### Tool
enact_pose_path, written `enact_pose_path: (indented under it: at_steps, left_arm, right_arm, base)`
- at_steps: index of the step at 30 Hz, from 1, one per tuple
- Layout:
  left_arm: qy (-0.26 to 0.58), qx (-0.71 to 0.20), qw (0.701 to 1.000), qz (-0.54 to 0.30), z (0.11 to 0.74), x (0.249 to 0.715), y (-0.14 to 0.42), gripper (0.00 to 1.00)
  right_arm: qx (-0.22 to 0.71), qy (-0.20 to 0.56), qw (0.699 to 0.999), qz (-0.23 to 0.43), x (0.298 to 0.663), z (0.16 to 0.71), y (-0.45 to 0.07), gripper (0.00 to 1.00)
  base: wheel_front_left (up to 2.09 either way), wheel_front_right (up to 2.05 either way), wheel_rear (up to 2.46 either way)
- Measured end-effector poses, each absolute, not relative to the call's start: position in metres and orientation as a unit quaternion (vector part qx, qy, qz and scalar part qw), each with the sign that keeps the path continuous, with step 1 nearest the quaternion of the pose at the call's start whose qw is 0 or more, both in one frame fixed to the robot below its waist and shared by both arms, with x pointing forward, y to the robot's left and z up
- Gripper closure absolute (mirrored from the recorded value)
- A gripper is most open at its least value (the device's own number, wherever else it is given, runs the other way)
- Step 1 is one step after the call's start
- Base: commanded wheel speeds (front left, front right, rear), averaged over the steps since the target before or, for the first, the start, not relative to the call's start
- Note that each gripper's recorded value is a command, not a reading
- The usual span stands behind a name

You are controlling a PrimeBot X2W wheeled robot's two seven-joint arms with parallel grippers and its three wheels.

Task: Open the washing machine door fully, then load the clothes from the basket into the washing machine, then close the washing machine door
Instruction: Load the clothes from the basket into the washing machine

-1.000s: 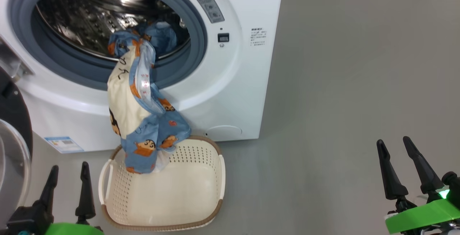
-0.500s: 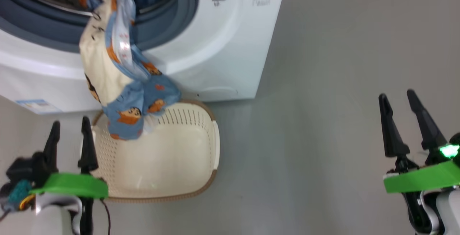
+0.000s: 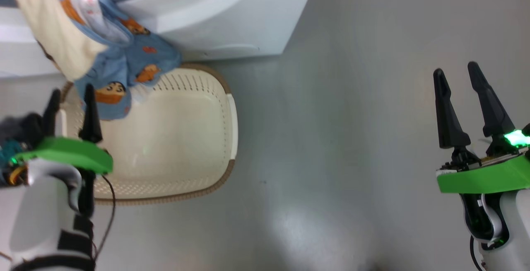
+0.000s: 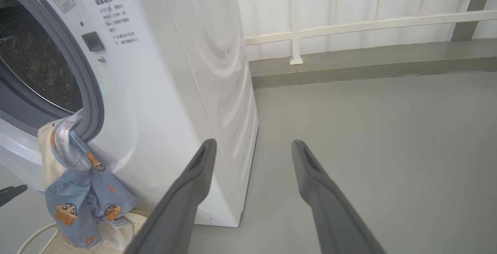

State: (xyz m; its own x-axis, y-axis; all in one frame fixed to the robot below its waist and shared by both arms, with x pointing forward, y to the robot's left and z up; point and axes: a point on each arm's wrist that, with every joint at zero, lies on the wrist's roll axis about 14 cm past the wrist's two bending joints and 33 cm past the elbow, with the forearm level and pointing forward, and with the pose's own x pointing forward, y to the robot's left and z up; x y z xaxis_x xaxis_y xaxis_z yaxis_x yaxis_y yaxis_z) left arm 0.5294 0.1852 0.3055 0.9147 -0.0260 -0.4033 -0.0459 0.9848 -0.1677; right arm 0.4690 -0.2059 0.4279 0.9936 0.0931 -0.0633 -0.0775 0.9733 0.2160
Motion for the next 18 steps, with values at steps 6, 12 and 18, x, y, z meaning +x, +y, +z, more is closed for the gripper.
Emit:
enact_pose_path:
  at_steps: [6, 12, 18]
  left_arm:
    - [0.229, -0.084, 0.970, 0.002, 0.277, 0.557, 0.184, 0.00]
    - [0.243, -0.077, 0.967, 0.001, 0.256, 0.577, 0.186, 0.00]
    - [0.244, -0.084, 0.965, -0.048, 0.247, 0.587, 0.151, 0.00]
  right_arm:
    - [0.104, 0.058, 0.992, 0.039, 0.477, 0.404, -0.209, 0.00]
    - [0.103, 0.084, 0.991, 0.035, 0.477, 0.381, -0.210, 0.00]
    - [0.101, 0.086, 0.991, 0.031, 0.480, 0.376, -0.213, 0.00]
  base:
    - [0.00, 0.00, 0.00]
    - [0.00, 0.00, 0.00]
    - [0.00, 0.00, 0.00]
